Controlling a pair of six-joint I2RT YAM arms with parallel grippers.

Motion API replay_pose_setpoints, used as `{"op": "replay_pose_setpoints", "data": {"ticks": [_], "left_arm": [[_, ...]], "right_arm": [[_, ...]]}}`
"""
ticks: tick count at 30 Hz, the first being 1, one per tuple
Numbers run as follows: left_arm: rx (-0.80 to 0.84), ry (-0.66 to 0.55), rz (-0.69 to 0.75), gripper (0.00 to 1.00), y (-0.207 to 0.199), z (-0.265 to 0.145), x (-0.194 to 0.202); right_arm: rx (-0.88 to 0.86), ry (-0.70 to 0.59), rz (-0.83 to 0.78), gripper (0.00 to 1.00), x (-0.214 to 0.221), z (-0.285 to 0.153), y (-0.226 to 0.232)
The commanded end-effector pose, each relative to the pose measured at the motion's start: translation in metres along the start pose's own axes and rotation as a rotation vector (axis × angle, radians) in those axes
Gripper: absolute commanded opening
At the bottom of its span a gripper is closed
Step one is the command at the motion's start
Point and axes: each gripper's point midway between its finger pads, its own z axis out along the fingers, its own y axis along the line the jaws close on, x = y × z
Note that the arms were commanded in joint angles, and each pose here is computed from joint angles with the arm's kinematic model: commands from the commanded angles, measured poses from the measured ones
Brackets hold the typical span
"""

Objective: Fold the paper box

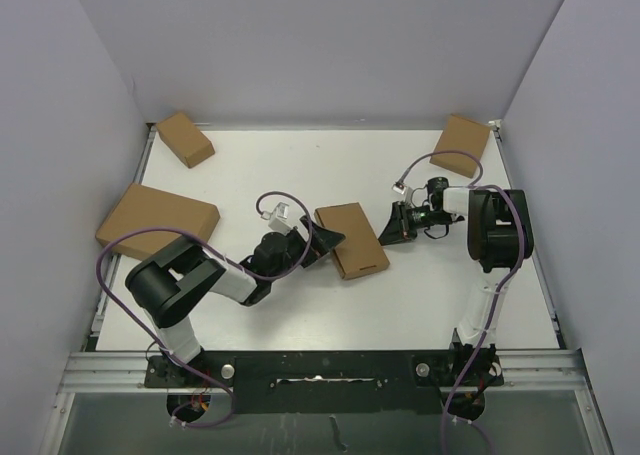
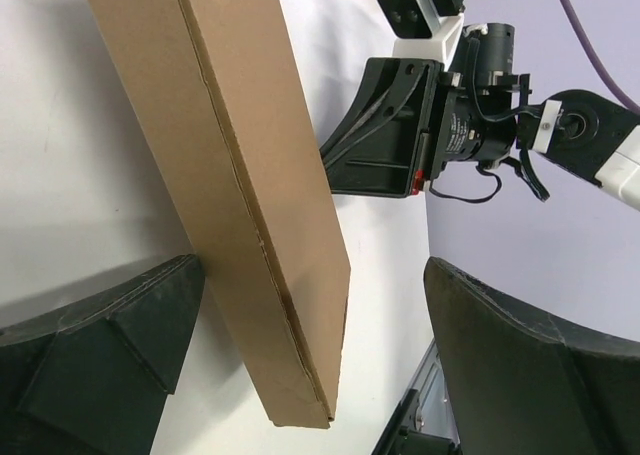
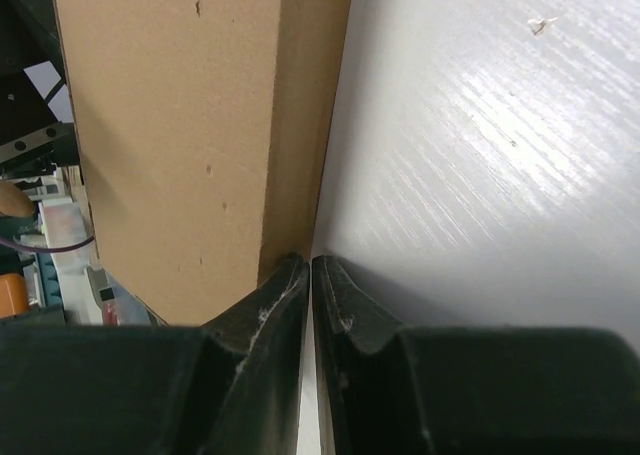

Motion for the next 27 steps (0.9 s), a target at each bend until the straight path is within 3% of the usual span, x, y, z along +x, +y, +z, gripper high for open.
{"op": "replay_pose_setpoints", "data": {"ticks": [1,10,17,24,27], "left_arm": [[0.091,-0.049,0.003,0.93,-0.035,0.004,-0.014],[0.090,-0.032,0.001,0.90,-0.032,0.009,-0.012],[0.203,-0.004,-0.010,0.61,-0.051,0.016,-0.007],[0.199,0.023,0.000,0.57,-0.052,0.020,-0.003],[0.143,0.032,0.025,0.40,-0.046,0.021,-0.003]], "right_arm": [[0.035,0.008,-0.045,0.12,-0.004,0.000,-0.003],[0.031,0.033,-0.073,0.12,-0.002,0.008,0.003],[0.026,0.049,-0.088,0.12,0.000,0.012,0.007],[0.018,0.052,-0.096,0.12,-0.001,0.013,0.011],[0.010,0.048,-0.103,0.13,-0.003,0.012,0.014]]}}
